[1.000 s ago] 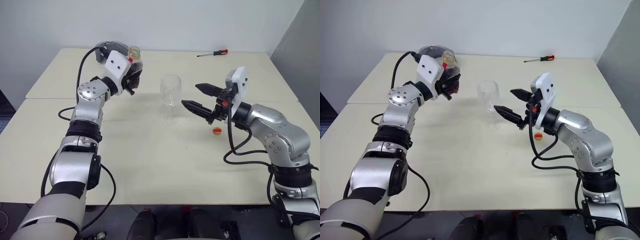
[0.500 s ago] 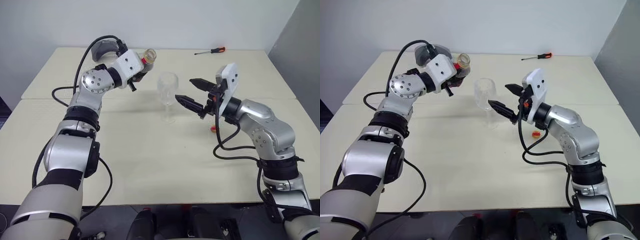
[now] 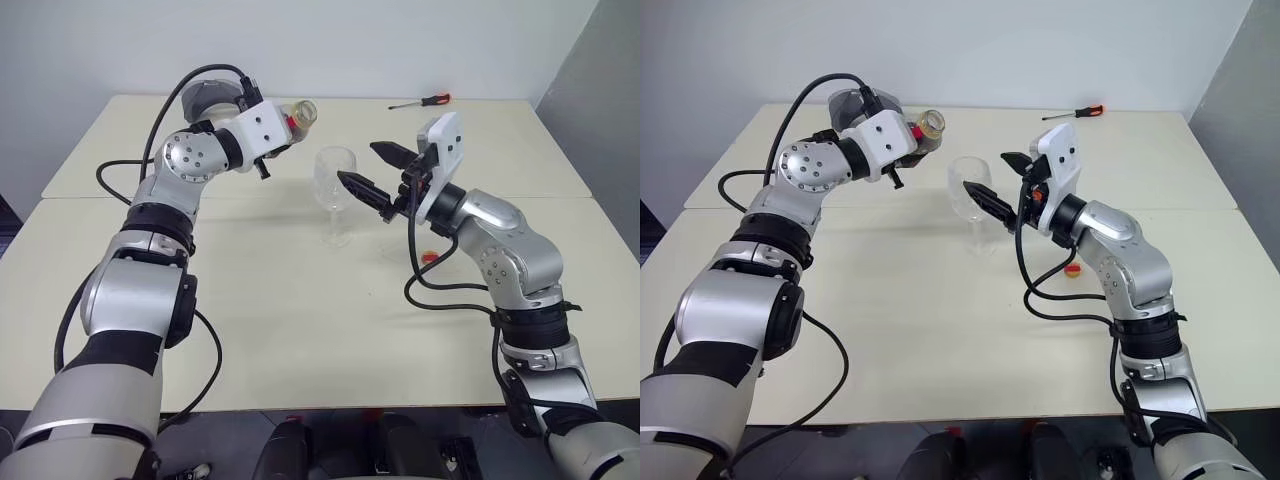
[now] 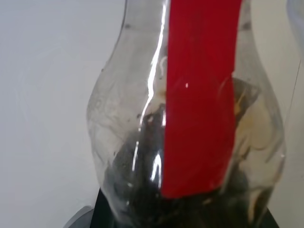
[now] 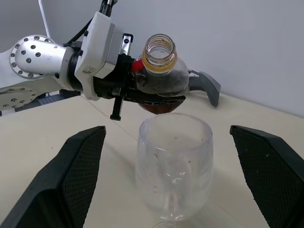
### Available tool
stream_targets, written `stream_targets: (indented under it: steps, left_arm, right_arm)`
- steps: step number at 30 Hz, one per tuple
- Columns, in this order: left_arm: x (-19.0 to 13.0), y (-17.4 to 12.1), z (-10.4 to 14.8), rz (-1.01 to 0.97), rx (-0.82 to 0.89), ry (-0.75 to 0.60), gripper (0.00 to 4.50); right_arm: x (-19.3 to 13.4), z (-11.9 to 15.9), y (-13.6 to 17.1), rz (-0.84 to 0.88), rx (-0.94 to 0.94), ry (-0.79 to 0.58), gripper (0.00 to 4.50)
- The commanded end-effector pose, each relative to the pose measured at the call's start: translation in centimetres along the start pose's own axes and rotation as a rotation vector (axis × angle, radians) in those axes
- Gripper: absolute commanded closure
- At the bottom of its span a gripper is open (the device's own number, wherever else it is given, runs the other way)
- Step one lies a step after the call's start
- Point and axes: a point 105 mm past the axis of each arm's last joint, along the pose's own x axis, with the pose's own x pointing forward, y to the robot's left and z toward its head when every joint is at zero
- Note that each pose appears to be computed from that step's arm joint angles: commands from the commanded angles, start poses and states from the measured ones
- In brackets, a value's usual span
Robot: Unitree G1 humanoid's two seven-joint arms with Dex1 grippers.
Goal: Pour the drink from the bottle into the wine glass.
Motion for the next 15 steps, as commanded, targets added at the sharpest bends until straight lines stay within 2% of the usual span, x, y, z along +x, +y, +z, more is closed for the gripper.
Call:
stream_targets:
  steps: [1, 15]
  left_arm:
    - [-0.33, 2.57, 1.74, 0.064, 0.073, -0.039, 3.55]
    - [-0.27, 2.68, 1.97, 0.038, 0.226, -0.005, 3.55]
  right_arm:
    - [0.31, 1.59, 0.3, 0.003, -0.049, -0.057, 0.0]
    - [0.58, 1.58, 0.15, -0.015, -0.063, -0.071, 0.0]
